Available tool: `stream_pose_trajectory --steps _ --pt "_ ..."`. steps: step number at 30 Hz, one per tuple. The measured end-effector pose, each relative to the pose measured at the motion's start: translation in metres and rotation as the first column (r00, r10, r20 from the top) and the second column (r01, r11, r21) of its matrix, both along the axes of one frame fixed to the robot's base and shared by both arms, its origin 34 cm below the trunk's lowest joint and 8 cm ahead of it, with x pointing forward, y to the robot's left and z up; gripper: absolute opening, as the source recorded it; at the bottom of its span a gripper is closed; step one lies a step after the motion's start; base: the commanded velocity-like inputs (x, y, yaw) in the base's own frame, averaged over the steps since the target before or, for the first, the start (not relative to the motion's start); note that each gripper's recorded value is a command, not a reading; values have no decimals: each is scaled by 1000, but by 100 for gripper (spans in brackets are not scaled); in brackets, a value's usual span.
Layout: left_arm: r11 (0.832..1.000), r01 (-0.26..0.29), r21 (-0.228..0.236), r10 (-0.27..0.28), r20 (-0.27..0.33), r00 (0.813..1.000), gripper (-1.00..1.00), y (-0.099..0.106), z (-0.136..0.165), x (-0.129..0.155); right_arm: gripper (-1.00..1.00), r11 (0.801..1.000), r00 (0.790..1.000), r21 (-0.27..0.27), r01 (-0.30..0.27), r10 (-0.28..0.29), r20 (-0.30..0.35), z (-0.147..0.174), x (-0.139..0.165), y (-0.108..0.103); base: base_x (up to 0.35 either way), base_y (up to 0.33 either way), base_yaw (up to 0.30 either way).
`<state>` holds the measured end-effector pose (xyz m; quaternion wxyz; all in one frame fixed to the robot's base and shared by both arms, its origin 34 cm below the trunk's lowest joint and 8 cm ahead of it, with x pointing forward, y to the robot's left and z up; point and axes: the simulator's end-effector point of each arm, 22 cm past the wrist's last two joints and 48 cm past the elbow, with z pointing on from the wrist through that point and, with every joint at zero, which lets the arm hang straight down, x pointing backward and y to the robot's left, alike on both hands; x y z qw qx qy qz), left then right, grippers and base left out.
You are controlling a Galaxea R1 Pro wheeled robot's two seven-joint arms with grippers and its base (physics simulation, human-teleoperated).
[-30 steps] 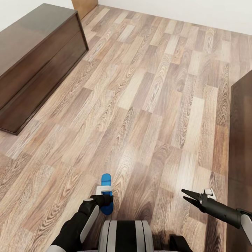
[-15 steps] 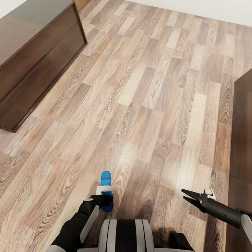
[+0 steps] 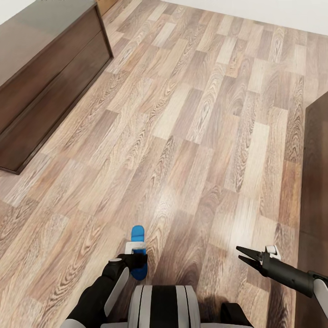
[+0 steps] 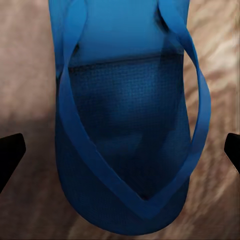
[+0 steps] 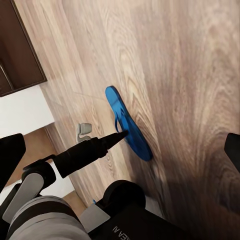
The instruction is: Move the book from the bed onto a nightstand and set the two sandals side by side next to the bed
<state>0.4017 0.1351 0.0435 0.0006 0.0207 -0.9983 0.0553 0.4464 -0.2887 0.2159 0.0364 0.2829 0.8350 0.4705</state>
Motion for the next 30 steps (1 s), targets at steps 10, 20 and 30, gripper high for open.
stream_pose_trajectory --steps 10,20,30 --pt "1000 0 0 0 0 1000 100 0 0 0 100 1000 1000 0 0 0 1 0 0 0 64 0 0" --pt "1000 1 0 -1 0 1000 100 0 0 0 100 1000 1000 0 0 0 1 0 0 0 50 0 0" --pt "1000 1 0 -1 -21 1000 100 0 -7 -9 100 1000 1000 0 0 0 -20 -8 -5 0 0 0 0"
